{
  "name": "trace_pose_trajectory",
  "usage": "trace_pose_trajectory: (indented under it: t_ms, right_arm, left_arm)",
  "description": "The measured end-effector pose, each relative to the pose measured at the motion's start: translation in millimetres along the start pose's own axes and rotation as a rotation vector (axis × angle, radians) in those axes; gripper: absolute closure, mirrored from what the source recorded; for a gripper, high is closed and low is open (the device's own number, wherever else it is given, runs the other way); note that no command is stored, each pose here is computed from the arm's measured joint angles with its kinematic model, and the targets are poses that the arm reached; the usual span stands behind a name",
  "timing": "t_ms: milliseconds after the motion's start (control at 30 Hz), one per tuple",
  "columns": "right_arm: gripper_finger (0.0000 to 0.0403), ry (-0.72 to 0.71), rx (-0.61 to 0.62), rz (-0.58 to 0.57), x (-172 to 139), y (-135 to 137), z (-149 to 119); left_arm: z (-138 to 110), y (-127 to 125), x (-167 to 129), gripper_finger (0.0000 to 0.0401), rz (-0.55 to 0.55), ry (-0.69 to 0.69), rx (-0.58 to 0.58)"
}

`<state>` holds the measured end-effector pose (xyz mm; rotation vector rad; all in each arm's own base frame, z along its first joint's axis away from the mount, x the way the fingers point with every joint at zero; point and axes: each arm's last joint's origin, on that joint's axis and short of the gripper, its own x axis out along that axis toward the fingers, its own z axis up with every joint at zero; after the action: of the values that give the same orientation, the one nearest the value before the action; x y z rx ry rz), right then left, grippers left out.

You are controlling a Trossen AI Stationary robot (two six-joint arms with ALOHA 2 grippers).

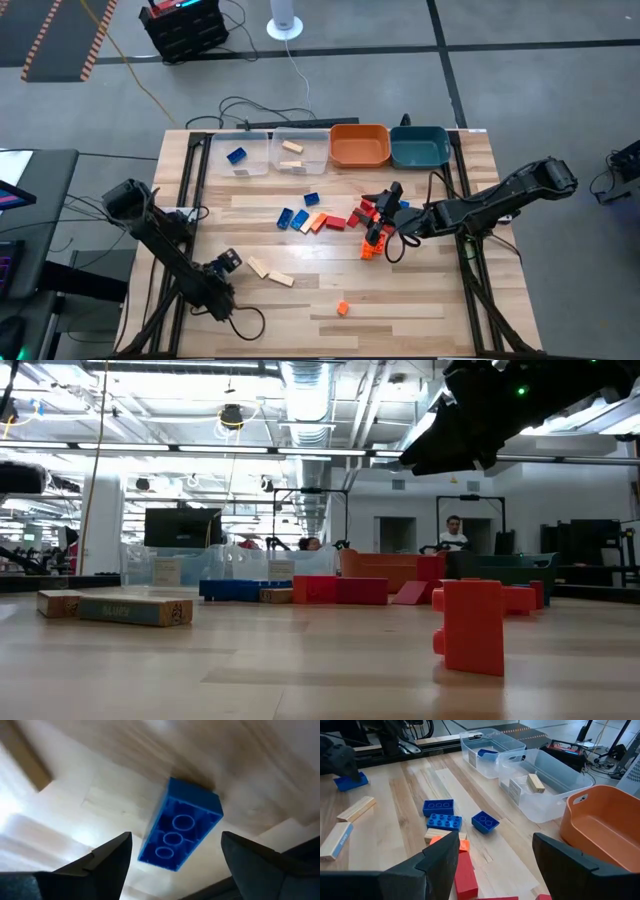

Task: Sort blocks
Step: Put the blue game piece into the left transparent bin

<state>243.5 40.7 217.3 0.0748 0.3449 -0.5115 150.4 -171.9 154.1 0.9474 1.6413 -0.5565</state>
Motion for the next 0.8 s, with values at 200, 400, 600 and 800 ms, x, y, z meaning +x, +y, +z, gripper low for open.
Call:
trace_pose_trajectory:
  t_ms: [200, 400, 600, 800]
  right_arm:
    - [0.0121, 0.002, -0.002, 0.000, 0, 0, 0]
    - [0.0121, 0.003, -0.003, 0.000, 0, 0, 0]
    - [0.0121, 0.003, -0.004, 0.000, 0, 0, 0]
    - [0.0121, -0.002, 0.002, -0.001, 0, 0, 0]
  left_arm:
    - [3, 1, 8, 0.0127, 0.059, -0.047, 0.117]
    - [2, -2, 15, 0.0225, 0.021, -0.066, 0.124]
    - [3, 2, 12, 0.0272, 0.045, -0.057, 0.071]
    - [-16, 40, -1, 0.0272, 0.234, -0.031, -0.204]
